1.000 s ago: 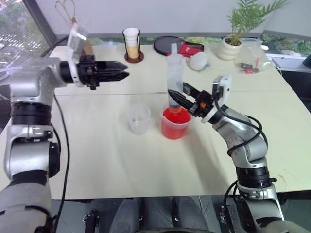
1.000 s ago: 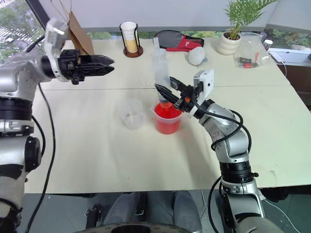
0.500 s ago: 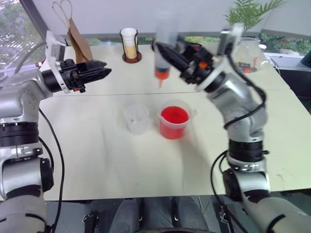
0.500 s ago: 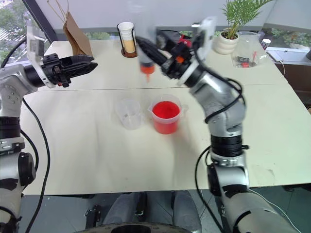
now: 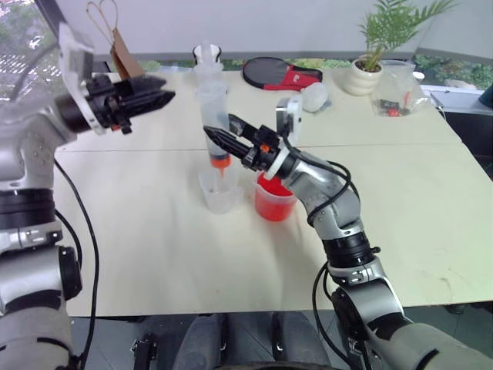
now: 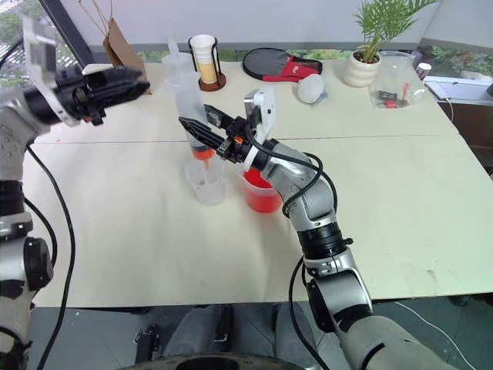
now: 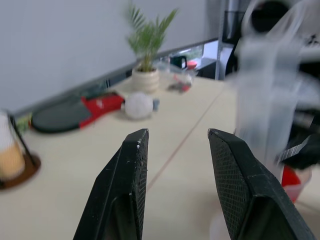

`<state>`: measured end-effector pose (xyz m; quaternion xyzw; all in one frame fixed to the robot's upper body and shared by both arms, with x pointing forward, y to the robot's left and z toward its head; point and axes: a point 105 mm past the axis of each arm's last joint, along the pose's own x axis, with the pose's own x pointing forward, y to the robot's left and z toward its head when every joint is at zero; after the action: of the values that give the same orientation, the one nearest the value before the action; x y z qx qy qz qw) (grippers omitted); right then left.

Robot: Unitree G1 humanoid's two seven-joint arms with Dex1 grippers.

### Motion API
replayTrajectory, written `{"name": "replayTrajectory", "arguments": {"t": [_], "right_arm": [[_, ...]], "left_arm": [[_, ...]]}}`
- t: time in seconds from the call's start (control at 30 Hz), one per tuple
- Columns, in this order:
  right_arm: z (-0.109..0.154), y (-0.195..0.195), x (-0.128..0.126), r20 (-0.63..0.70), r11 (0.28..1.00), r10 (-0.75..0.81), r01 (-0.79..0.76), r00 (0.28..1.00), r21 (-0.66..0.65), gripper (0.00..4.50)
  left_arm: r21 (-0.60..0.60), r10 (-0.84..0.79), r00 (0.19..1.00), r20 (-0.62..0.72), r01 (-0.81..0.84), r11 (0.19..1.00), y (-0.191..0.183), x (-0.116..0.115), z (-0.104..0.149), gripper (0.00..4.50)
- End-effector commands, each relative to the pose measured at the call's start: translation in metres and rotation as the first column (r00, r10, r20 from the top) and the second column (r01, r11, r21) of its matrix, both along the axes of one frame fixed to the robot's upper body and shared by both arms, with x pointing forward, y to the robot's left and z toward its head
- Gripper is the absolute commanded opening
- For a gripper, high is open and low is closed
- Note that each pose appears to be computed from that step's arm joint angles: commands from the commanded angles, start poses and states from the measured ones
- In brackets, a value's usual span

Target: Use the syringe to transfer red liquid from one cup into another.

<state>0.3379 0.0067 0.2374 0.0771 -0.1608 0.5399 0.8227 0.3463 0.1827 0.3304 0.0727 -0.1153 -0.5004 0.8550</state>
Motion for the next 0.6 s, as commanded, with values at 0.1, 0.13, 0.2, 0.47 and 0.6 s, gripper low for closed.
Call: {"name": "replayTrajectory", "arguments": {"t": [0.1, 0.13, 0.2, 0.47, 0.6], "right_arm": [[0.008, 0.005, -0.004, 0.039, 0.999, 0.017, -0.019, 0.999, 0.032, 1.37], [0.008, 0.005, -0.004, 0.040, 0.999, 0.017, -0.019, 0.999, 0.033, 1.37], [0.008, 0.006, -0.004, 0.042, 0.999, 0.018, -0.019, 0.999, 0.035, 1.37], [0.006, 0.009, -0.010, 0.058, 0.999, 0.031, -0.032, 0.998, 0.020, 1.37], [0.002, 0.011, -0.013, 0.062, 0.999, 0.042, -0.042, 0.997, 0.006, 1.37]], "left_arm": [[0.006, -0.124, 0.988, 0.096, 0.124, 0.992, -0.024, -0.012, 0.030, 1.90], [-0.009, -0.140, 0.986, 0.091, 0.142, 0.990, -0.027, -0.012, 0.032, 1.90], [-0.018, -0.161, 0.983, 0.086, 0.163, 0.986, -0.031, -0.011, 0.033, 1.90], [0.049, -0.170, 0.983, 0.075, 0.167, 0.985, -0.042, 0.002, 0.017, 1.90], [0.027, -0.176, 0.981, 0.087, 0.175, 0.984, -0.046, 0.008, 0.020, 0.56]]}}
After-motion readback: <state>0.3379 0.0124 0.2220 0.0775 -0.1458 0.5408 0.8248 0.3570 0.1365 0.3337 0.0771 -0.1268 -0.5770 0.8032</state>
